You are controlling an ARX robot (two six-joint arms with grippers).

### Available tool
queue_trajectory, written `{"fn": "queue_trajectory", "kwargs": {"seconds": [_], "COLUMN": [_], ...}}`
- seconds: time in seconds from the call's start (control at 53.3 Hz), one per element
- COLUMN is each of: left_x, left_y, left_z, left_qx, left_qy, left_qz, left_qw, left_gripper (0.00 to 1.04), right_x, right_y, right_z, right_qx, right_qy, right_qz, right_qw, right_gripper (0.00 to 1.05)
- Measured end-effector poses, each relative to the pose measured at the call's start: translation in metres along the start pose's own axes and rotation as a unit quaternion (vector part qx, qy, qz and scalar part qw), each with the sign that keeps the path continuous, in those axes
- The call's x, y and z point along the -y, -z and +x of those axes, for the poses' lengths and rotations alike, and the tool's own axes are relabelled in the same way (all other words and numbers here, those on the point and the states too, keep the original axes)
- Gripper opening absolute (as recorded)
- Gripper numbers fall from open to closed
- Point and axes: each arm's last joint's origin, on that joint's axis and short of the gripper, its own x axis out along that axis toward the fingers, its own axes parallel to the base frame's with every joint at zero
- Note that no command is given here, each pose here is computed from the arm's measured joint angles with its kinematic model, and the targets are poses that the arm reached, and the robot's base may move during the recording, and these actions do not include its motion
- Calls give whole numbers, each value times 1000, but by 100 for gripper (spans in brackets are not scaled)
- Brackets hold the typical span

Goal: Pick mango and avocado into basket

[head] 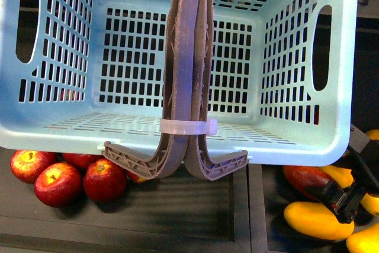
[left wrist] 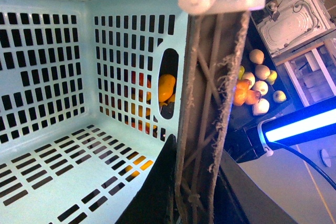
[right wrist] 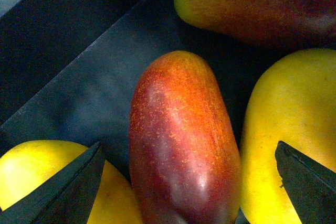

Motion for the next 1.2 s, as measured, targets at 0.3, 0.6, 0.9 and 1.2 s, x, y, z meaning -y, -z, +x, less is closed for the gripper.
{"fn": "queue_trajectory", "kwargs": {"seconds": [0.3,0.6,0.9,1.2], "left_x": [0,0,0,0], "left_y": [0,0,0,0], "left_z": [0,0,0,0], "left_qx": [0,0,0,0], "left_qy": [0,0,0,0], "left_qz": [0,0,0,0], "left_qw": [1000,1000,1000,1000], "left_gripper": [13,13,13,13], "right_x": [-4,-4,-2,12], "right_y": [10,12,16,18], "right_z": [18,28,33,12], "right_qx": [-5,-7,-9,13], "right_qy": [10,13,28,54], "right_qz": [3,20,39,85], "right_qw": [1000,1000,999,995], "right_gripper": [97,97,77,66]}}
